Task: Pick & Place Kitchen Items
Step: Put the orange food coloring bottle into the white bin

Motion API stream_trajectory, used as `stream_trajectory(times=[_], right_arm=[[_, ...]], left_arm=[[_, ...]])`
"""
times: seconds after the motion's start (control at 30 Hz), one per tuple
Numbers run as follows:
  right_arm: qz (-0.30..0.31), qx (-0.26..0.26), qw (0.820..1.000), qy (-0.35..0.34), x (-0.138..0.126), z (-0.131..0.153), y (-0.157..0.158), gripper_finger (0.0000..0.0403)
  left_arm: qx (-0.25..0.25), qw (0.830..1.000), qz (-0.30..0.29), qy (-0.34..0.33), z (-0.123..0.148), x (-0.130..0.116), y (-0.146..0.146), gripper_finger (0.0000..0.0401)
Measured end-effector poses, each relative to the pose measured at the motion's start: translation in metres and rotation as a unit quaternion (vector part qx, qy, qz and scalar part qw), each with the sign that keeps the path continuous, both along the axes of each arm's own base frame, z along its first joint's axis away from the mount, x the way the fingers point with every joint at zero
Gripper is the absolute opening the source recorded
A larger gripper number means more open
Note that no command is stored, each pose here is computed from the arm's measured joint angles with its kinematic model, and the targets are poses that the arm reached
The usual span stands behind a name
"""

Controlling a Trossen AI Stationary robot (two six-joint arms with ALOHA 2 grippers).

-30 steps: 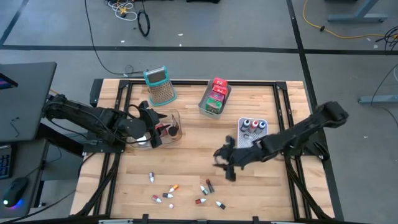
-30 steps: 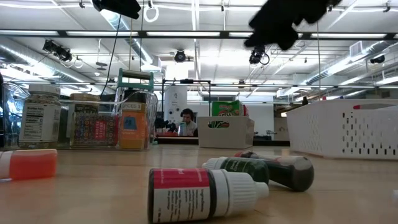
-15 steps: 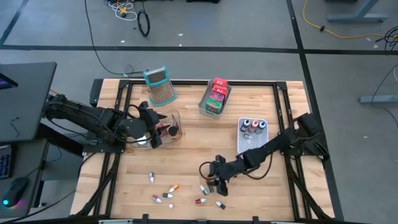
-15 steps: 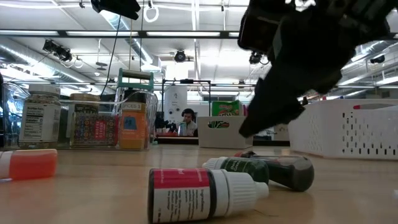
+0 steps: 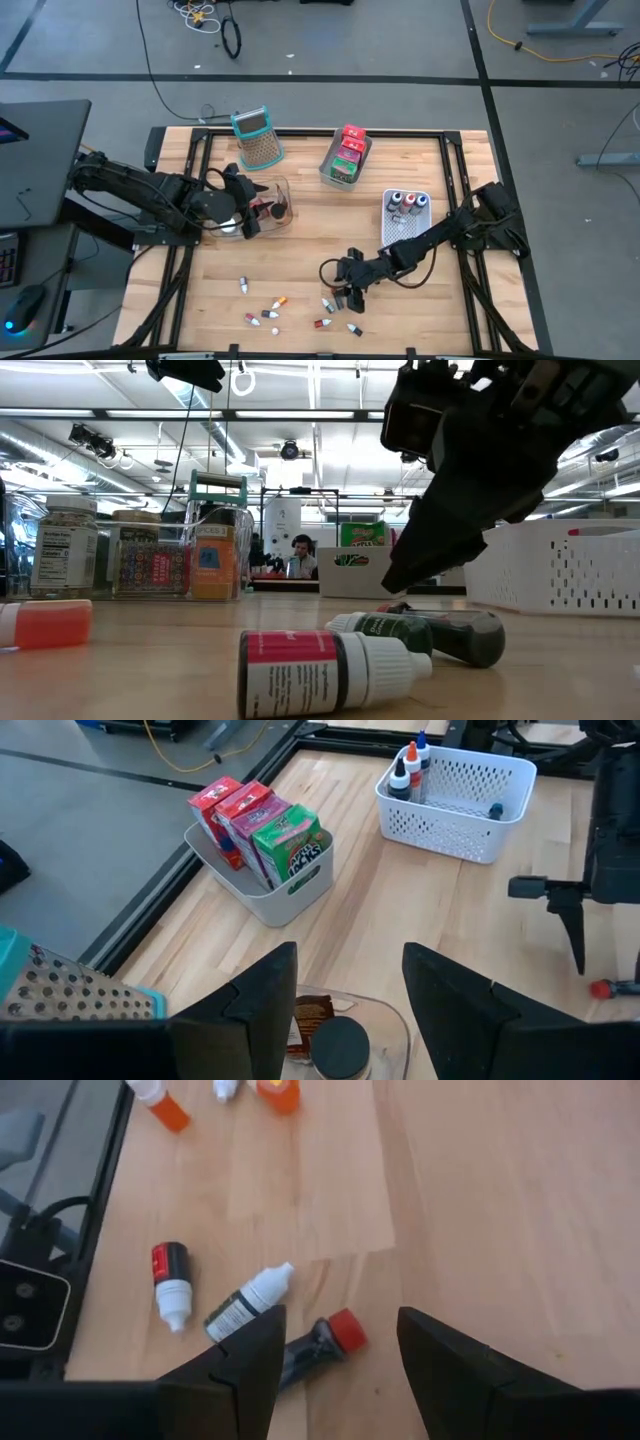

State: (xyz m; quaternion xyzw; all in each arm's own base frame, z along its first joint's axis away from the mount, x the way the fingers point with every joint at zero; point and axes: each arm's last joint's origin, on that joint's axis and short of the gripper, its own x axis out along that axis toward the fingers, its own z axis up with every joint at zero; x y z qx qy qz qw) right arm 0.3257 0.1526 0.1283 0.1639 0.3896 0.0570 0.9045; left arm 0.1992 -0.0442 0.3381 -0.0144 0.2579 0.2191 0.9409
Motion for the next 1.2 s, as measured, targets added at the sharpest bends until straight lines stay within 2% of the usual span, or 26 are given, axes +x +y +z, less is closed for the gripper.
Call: stream_trajectory(times=[0.13,0.37,0.5,0.63,0.87,1.07,1.2], right_arm=[[-0.027,0.021,0.999,0.02,-0.002,-0.002,0.0,0.0204],[-0.071,0.05,0.996,0.017,-0.006,0.0,0.011,0.0204],[-0.08,0.05,0.996,0.002,-0.008,-0.001,0.019,0.0204],[-0.073,0.055,0.996,-0.002,-0.002,-0.015,0.026,0.0204],[-0.088,-0.001,0.996,0.005,0.003,-0.032,0.027,0.0203],[-0.054,-0.127,0.99,0.018,-0.004,-0.039,0.023,0.0178],[-0.071,-0.12,0.99,0.025,-0.005,-0.04,0.021,0.014]], left_arm=[[-0.003,1.0,-0.002,0.0,0.0,0.0,0.0,0.0192],[-0.02,0.999,-0.025,0.006,-0.001,0.0,-0.002,0.0192],[-0.019,0.999,-0.024,0.006,-0.001,0.0,-0.002,0.0192],[-0.016,1.0,-0.02,0.005,-0.001,0.0,-0.002,0.0192],[-0.018,1.0,-0.023,0.006,-0.001,0.001,-0.002,0.0192],[-0.017,1.0,-0.023,0.008,-0.001,0.0,-0.002,0.0192],[-0.018,1.0,-0.023,0.008,-0.001,0.0,-0.002,0.0192]])
